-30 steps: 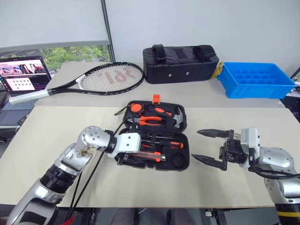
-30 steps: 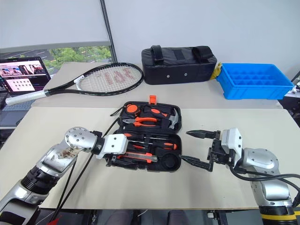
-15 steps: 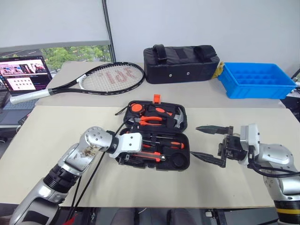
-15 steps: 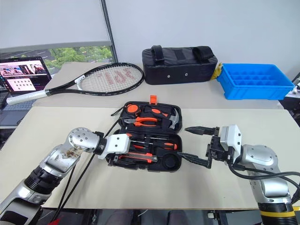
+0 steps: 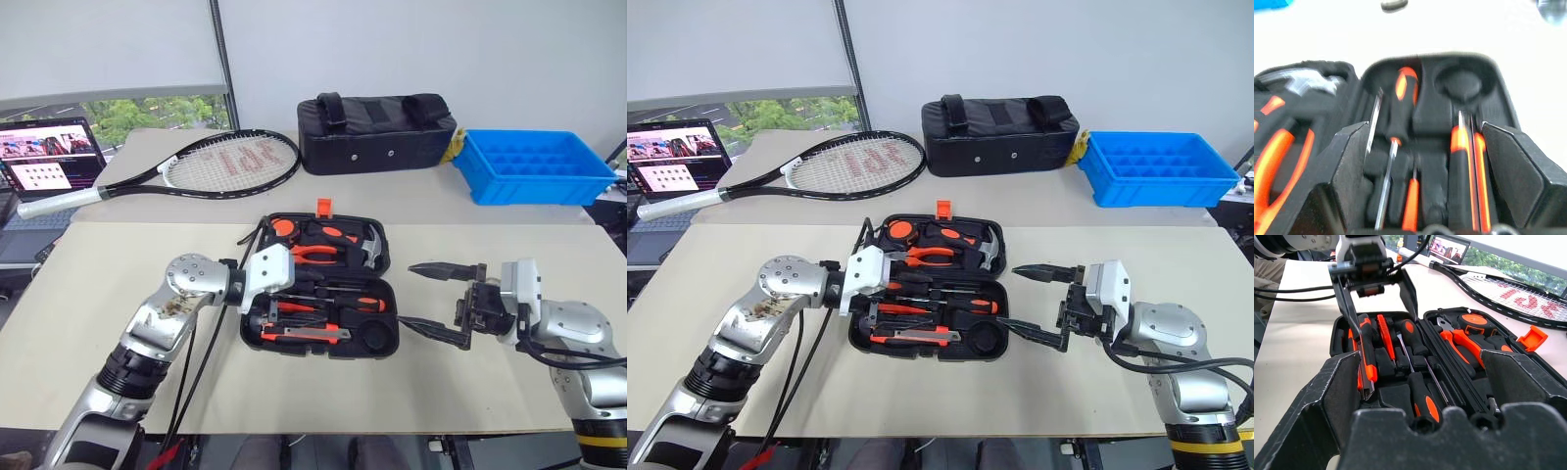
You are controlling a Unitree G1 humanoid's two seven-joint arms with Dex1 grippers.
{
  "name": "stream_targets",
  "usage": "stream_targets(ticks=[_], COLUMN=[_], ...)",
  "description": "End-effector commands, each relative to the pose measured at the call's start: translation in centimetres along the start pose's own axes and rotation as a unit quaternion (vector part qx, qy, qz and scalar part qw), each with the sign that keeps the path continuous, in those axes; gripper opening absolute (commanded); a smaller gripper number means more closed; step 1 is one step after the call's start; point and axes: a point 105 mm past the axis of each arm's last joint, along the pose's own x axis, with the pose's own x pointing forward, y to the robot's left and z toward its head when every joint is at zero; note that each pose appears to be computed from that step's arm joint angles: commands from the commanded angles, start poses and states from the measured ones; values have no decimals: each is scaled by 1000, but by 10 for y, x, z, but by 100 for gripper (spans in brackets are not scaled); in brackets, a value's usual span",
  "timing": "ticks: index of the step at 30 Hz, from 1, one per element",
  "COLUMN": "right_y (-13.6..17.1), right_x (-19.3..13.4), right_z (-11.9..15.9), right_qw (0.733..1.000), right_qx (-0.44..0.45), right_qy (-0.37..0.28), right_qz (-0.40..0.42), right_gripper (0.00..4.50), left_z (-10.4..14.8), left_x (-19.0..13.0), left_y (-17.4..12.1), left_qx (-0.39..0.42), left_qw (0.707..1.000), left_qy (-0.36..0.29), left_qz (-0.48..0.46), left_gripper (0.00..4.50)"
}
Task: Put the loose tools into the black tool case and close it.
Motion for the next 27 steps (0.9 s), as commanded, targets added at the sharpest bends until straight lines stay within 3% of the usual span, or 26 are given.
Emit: stream_targets(ticks=[1, 8, 9, 17, 27], right_y=[0, 1, 1, 2, 3], right_x=[2, 2, 2, 0, 1], right_z=[9, 9, 9, 11, 12], right_qw=[1000, 1000, 1000, 1000, 1000], right_qx=[-18, -18, -18, -20, -19], right_qy=[-3, -4, -4, 1, 1], right_qz=[8, 7, 7, 0, -4], right_gripper=[450, 450, 450, 450, 450], left_z=[2, -30, -33, -57, -5], left_x=[3, 17, 18, 23, 22], left_y=[3, -7, -6, -12, -5], left_qx=[-4, -23, -23, -8, -28], left_qw=[1000, 1000, 1000, 997, 996], left_qy=[-28, 10, 16, 70, -84], left_qz=[12, -7, -7, -27, -17], left_gripper=[281, 22, 4, 4, 4])
